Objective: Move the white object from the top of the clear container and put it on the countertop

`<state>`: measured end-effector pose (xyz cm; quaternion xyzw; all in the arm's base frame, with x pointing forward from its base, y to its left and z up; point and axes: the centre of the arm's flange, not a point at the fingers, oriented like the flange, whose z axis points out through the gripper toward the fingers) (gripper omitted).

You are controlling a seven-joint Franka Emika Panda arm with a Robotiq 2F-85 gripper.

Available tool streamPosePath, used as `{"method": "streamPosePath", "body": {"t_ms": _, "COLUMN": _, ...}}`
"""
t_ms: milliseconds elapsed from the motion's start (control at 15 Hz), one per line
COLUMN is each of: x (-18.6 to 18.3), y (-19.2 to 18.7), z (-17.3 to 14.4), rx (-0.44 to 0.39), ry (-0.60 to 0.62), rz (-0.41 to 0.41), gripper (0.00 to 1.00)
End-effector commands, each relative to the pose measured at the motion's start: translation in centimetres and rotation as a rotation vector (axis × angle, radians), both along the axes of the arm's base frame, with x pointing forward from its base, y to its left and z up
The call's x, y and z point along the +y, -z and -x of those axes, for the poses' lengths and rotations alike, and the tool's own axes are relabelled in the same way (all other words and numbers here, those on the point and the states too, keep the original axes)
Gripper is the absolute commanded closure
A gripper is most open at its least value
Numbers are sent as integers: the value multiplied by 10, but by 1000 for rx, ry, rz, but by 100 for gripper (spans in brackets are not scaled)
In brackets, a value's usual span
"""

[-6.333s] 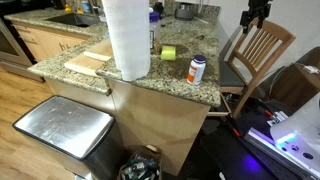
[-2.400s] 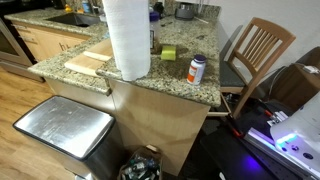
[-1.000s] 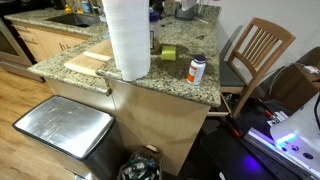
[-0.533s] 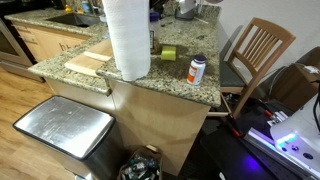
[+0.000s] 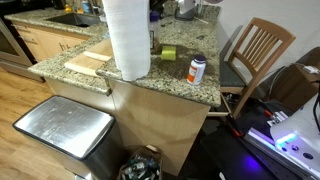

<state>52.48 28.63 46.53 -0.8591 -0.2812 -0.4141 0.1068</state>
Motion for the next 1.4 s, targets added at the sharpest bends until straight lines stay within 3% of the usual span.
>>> {"method": "streamPosePath", "body": {"t_ms": 0, "x": -1, "y": 3, "z": 0, "rx": 5, "ry": -9, "rz": -9, "gripper": 80}}
{"method": "streamPosePath", "body": {"t_ms": 333, "x": -12, "y": 0, "z": -3, "rx": 3, "ry": 15, "rz": 6, "gripper": 81}}
{"method": "streamPosePath", "body": {"t_ms": 467, "x": -33, "y": -28, "z": -2, "rx": -19, "ry": 42, "rz": 9, "gripper": 81}}
{"method": "streamPosePath", "body": {"t_ms": 800, "x": -127, "y": -119, "z": 6, "rx": -42, "ry": 140, "rz": 72, "gripper": 81}}
{"method": "streamPosePath", "body": {"t_ms": 1000, "x": -189, "y": -133, "z": 19, "rx": 76, "ry": 176, "rz": 112, "gripper": 81}}
{"method": "streamPosePath", "body": {"t_ms": 1333, "x": -214, "y": -49, "z": 37, "rx": 344, "ry": 129, "rz": 113, "gripper": 81}}
